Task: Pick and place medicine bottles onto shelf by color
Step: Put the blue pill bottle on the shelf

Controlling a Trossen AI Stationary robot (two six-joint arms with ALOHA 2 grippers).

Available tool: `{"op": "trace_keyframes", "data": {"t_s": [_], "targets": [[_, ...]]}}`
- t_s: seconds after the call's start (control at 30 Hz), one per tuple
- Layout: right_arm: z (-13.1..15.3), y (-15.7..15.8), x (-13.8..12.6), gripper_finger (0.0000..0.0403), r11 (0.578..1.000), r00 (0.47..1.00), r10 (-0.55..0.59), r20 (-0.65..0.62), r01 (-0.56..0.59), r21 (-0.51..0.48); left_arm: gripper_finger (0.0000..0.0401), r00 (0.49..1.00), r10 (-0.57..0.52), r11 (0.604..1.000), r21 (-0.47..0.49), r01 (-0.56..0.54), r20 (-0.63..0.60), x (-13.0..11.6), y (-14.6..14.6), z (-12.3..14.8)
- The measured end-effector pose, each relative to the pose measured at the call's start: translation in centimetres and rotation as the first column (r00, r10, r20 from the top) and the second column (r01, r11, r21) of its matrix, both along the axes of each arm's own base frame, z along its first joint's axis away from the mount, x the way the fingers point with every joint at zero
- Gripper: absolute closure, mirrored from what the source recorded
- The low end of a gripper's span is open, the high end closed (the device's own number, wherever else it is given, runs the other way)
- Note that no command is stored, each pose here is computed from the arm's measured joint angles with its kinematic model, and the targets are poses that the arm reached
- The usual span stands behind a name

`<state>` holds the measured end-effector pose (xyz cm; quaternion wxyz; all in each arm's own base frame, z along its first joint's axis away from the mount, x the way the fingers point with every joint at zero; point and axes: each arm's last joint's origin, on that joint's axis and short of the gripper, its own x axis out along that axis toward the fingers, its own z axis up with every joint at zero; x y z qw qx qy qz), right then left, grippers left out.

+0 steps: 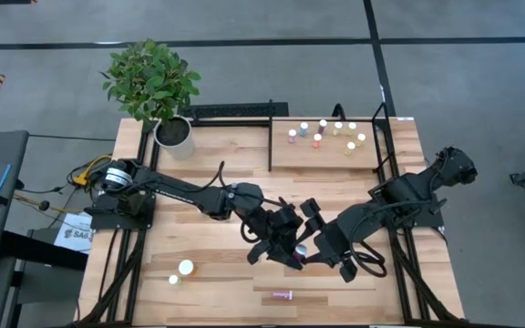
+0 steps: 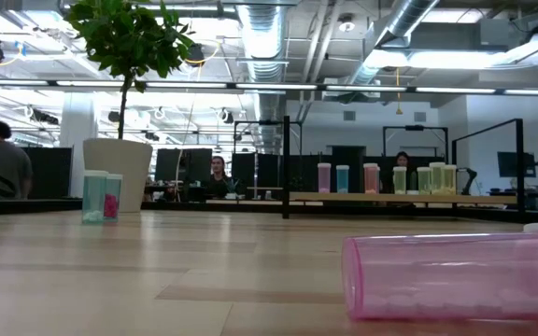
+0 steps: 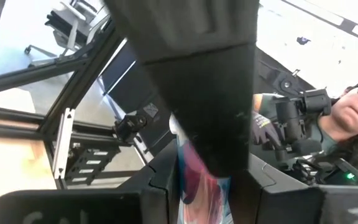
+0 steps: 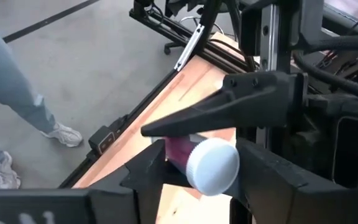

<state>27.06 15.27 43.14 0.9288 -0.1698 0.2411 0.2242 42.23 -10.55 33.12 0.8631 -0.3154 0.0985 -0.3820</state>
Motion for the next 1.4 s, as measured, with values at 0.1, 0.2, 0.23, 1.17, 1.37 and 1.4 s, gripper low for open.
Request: {"op": "trace_keyframes", "data": {"t_s": [0.1, 0.2, 0.23, 1.17, 1.37, 1.4], "targets": [[0.0, 0.0, 0.0, 0.0215, 1.0, 1.0, 0.0, 0.002, 0.0, 0.003, 0.0321, 1.0, -0.006, 1.0, -0.001, 0.006, 0.008, 0.0, 0.0, 0.1], [0.0, 0.0, 0.0, 0.0241, 1.0, 1.0, 0.001, 0.002, -0.001, 0.005, 0.0321, 1.0, -0.008, 1.0, -0.001, 0.008, 0.007, 0.0, 0.0, 0.1], [0.0, 0.0, 0.0, 0.025, 1.0, 1.0, 0.001, 0.003, -0.001, 0.005, 0.0321, 1.0, -0.009, 1.0, -0.001, 0.009, 0.007, 0.0, 0.0, 0.1], [1.8, -2.5, -4.3, 0.0283, 0.969, 0.918, -0.2, -0.342, 0.237, 0.067, 0.0162, 0.975, 0.21, 0.974, -0.075, -0.215, -0.074, 0.8, 2.8, 0.1], [1.9, -3.9, -7.2, 0.0284, 0.944, 0.791, -0.302, -0.532, 0.327, -0.05, 0.016, 0.912, 0.375, 0.922, -0.036, -0.386, -0.164, 1.2, 4.5, -0.9], [1.9, -3.8, -7.4, 0.0283, 0.944, 0.79, -0.302, -0.534, 0.326, -0.051, 0.016, 0.899, 0.401, 0.911, -0.027, -0.411, -0.177, 1.3, 4.7, -1.0]]}}
